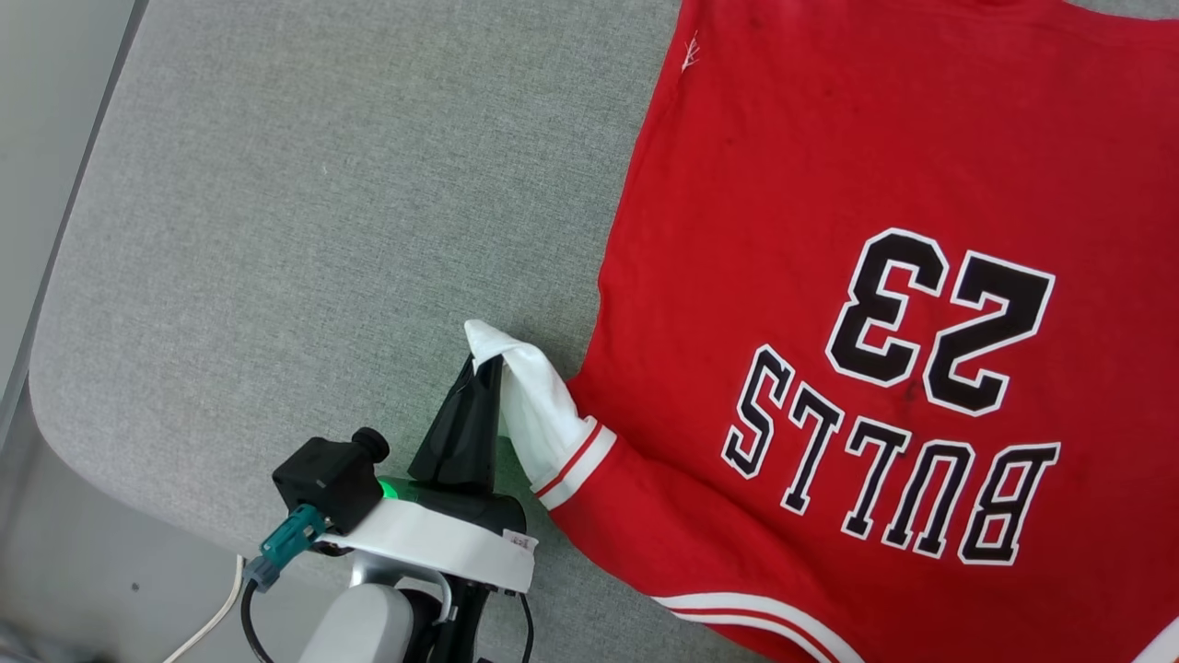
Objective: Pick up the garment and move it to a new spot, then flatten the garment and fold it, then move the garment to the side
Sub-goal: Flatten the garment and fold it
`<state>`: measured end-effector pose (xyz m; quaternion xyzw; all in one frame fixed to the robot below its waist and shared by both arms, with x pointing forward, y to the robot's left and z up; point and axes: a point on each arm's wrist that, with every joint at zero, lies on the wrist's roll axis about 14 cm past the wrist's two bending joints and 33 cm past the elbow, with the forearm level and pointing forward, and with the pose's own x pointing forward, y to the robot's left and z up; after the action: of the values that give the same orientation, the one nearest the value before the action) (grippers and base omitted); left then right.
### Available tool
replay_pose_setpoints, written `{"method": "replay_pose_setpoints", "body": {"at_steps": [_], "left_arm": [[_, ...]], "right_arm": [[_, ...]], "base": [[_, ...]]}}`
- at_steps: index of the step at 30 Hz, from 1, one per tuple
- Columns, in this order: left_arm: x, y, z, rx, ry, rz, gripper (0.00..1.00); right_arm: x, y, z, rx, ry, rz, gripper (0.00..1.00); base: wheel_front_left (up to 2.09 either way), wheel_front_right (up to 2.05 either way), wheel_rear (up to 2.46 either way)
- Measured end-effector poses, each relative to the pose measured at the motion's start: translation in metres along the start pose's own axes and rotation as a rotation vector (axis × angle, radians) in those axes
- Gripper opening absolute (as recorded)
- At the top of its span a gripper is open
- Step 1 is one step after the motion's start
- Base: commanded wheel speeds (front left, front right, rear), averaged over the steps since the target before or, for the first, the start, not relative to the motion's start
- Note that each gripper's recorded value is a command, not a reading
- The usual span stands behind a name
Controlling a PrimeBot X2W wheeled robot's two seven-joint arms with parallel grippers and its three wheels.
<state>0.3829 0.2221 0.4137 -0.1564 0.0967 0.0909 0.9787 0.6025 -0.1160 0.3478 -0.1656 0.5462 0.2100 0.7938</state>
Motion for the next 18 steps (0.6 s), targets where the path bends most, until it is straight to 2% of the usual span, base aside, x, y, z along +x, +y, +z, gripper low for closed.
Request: {"method": "replay_pose_setpoints", "body": {"at_steps": [1,2,9,18], "left_arm": [[0.000,0.000,-0.001,0.000,0.000,0.000,0.00],[0.001,0.000,-0.001,0.001,-0.001,-0.001,0.00],[0.004,0.000,0.003,0.011,-0.017,-0.012,0.00],[-0.003,-0.003,0.015,0.011,-0.055,-0.025,0.00]], "right_arm": [[0.000,0.000,-0.001,0.006,0.002,0.006,0.48],[-0.001,-0.001,-0.002,0.004,0.005,0.005,0.00],[-0.011,0.001,0.000,0.012,-0.037,0.017,0.00],[-0.055,0.001,0.025,0.054,-0.232,0.030,0.00]], "base": [[0.00,0.00,0.00],[0.00,0.00,0.00],[0.00,0.00,0.00],[0.00,0.00,0.00]]}}
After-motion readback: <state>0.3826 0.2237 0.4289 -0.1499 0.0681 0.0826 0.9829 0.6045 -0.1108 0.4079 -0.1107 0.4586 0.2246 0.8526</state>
